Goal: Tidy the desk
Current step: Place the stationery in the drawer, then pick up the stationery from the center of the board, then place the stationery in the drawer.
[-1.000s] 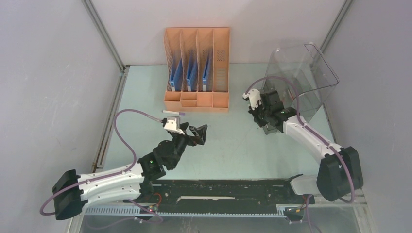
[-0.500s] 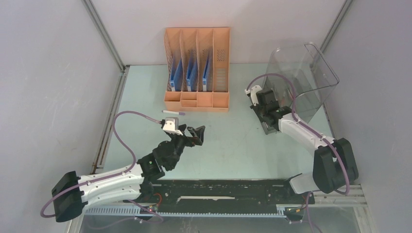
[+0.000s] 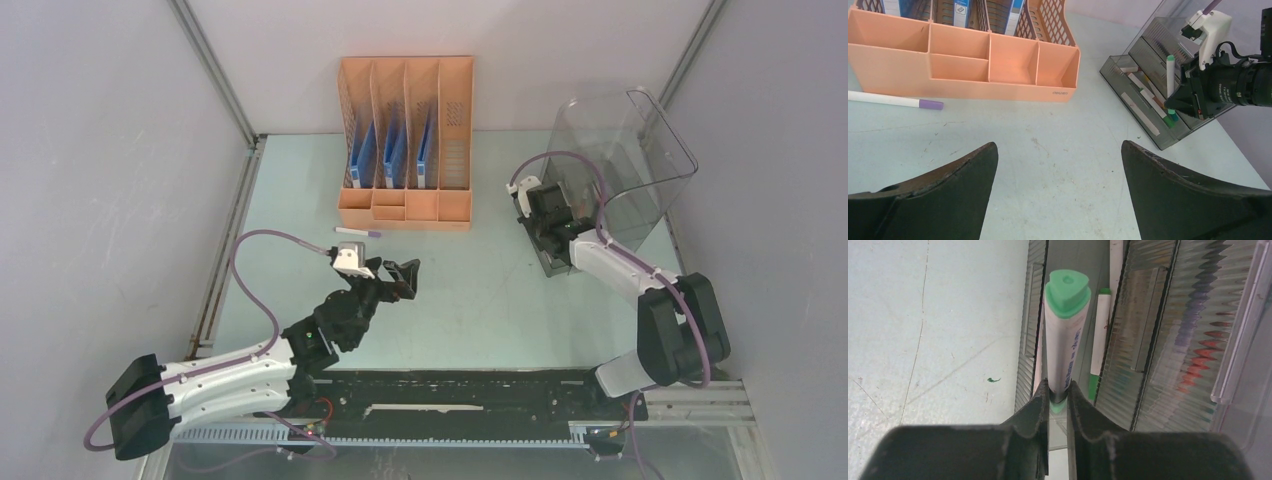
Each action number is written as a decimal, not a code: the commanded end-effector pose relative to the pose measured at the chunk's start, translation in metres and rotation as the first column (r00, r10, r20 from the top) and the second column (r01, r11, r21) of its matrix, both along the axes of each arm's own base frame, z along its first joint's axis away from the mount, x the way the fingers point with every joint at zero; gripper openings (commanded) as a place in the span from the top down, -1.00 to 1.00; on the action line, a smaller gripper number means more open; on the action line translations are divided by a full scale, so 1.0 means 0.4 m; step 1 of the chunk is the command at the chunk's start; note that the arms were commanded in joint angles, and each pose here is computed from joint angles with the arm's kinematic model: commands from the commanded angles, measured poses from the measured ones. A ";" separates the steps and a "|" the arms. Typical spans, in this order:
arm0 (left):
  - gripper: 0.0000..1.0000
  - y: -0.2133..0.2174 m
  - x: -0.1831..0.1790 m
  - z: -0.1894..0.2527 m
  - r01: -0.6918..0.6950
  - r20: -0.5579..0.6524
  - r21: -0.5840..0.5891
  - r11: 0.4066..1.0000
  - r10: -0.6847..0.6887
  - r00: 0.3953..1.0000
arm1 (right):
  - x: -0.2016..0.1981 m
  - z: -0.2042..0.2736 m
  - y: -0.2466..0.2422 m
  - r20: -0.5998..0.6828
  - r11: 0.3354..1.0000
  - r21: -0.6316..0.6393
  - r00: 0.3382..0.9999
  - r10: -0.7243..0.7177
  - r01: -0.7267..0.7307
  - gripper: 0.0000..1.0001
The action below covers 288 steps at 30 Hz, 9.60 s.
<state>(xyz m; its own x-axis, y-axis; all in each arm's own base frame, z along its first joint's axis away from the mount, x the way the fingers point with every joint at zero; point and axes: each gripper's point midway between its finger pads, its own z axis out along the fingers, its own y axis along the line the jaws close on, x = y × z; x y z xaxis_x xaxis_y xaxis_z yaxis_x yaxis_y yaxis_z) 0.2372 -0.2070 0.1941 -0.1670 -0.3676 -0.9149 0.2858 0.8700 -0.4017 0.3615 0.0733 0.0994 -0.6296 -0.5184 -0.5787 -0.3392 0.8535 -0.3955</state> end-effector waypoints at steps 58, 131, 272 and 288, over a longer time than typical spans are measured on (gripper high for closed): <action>-0.97 0.235 0.277 -0.318 -0.438 -0.684 0.019 0.899 0.331 0.650 | -0.061 0.098 0.125 -0.033 0.939 0.203 0.957 0.289 -0.277 0.19; -0.04 0.362 0.322 -0.358 -0.562 -0.798 0.225 0.796 0.482 0.363 | -0.078 0.142 0.144 0.015 0.919 0.230 0.945 0.327 -0.321 0.18; 1.00 -0.444 -0.051 0.265 0.581 0.192 -0.347 0.736 -0.551 0.812 | -0.353 0.372 0.380 0.252 0.332 0.752 0.713 0.654 -0.570 -0.02; 0.49 -0.432 -0.055 0.273 0.570 0.183 -0.341 0.748 -0.542 0.820 | -0.340 0.371 0.374 0.253 0.360 0.741 0.732 0.633 -0.567 1.00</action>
<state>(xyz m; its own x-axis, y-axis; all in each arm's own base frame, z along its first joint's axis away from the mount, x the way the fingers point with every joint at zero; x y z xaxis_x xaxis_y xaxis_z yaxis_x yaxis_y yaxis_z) 0.2191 -0.3822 0.2654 -0.4351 -0.4868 -0.7574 0.6751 0.3803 -0.6322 0.2222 0.2221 0.2386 -0.4373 -0.2013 -0.8765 -0.8651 0.3606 0.3488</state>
